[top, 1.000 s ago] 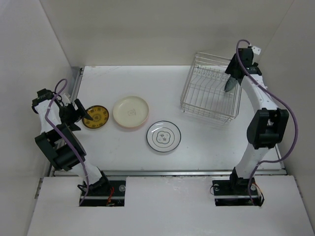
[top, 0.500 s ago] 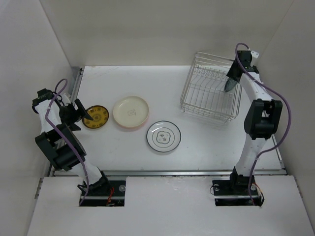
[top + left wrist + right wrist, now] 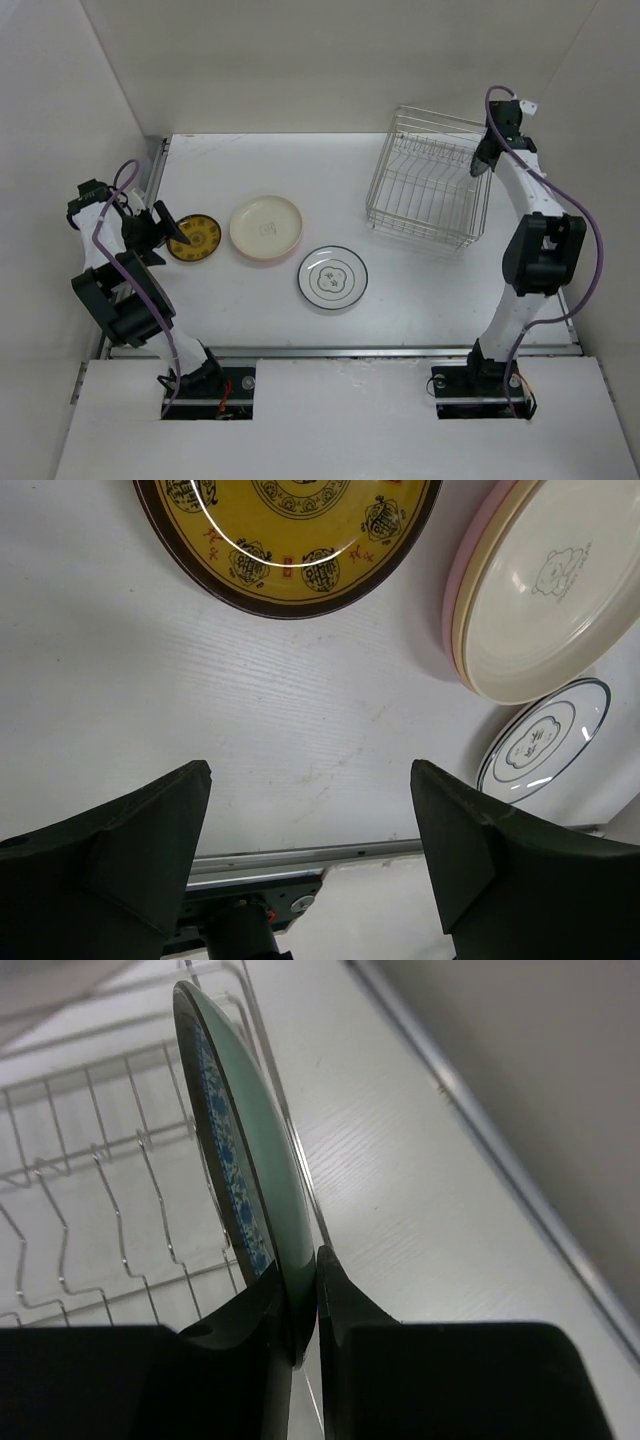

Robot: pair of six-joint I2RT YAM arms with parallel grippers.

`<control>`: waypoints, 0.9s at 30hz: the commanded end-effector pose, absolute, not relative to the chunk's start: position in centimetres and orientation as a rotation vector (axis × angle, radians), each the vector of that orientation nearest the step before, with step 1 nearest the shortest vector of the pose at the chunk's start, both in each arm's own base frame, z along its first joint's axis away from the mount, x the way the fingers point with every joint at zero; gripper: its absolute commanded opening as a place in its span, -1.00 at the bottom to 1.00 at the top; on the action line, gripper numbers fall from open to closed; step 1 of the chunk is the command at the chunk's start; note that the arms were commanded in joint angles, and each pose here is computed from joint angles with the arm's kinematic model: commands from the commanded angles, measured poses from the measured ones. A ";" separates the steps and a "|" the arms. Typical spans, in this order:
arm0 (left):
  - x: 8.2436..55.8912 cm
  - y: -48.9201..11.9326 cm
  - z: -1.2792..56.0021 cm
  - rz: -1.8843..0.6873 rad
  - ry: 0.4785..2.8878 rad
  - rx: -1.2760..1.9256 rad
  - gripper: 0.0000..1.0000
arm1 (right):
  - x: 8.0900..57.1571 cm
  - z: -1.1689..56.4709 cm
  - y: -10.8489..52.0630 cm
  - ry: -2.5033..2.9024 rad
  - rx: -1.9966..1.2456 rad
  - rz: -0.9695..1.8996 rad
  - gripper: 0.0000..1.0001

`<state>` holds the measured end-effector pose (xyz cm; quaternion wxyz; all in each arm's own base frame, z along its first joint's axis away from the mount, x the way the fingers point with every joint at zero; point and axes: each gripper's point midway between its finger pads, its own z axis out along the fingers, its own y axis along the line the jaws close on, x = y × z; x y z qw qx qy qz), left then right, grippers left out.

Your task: Unload the plates from the dish rack

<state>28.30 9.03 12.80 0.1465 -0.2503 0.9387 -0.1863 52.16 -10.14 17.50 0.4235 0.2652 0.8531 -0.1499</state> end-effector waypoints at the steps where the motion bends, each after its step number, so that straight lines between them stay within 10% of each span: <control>1: 27.9 8.2 13.2 -0.578 2.711 -0.684 0.57 | 50.9 29.7 -10.6 1.825 0.663 -0.438 -1.00; 10: 27.7 3.7 16.9 -0.608 2.708 -0.285 0.62 | 48.0 39.9 4.5 1.702 0.286 -0.084 -1.00; 19: 27.7 -3.3 21.3 -0.722 2.599 0.176 0.69 | 40.2 29.3 36.0 1.844 -0.700 0.949 -1.00; 27: 28.2 -4.5 19.4 -0.656 2.648 0.270 0.69 | 34.2 23.6 46.5 1.792 -0.963 1.438 -1.00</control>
